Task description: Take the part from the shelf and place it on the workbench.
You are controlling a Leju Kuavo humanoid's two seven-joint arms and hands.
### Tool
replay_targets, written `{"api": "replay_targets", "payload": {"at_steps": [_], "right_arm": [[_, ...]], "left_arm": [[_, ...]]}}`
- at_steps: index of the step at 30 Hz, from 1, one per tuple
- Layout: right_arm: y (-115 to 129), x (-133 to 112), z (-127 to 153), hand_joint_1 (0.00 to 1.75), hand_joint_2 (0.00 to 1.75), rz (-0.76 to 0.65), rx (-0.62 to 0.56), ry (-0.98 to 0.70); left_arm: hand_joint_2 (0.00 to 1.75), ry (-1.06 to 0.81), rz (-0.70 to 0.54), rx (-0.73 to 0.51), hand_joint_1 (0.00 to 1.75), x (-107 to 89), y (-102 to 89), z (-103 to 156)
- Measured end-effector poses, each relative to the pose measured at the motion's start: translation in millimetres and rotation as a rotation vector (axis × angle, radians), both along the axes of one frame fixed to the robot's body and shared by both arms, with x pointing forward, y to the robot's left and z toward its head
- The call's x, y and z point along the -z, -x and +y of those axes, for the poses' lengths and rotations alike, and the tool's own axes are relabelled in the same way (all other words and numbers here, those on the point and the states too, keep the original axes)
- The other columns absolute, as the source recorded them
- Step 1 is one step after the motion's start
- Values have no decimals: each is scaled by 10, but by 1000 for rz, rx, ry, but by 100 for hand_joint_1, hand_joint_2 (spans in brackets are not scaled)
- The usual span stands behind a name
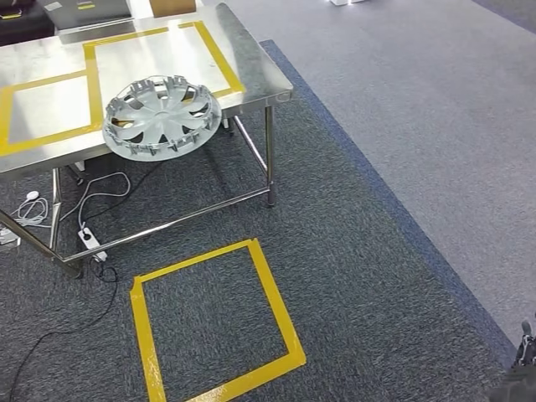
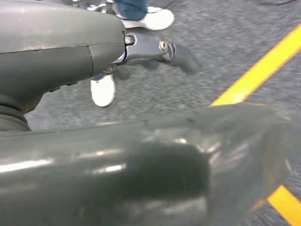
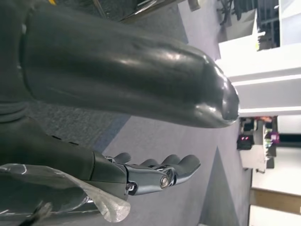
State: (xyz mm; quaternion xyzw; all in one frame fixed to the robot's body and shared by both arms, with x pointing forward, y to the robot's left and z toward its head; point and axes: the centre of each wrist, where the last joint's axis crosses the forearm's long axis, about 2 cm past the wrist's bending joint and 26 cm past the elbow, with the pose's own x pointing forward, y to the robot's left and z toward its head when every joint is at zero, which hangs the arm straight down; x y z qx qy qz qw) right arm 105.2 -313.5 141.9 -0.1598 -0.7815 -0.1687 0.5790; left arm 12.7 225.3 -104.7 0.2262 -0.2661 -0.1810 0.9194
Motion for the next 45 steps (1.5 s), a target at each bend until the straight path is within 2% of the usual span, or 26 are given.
{"api": "replay_targets", "payload": {"at_steps": [45], "right_arm": [[12, 35, 9, 0, 0, 24, 2, 17]], "left_arm": [[0, -1, 1, 2, 0, -4, -23, -16]]}}
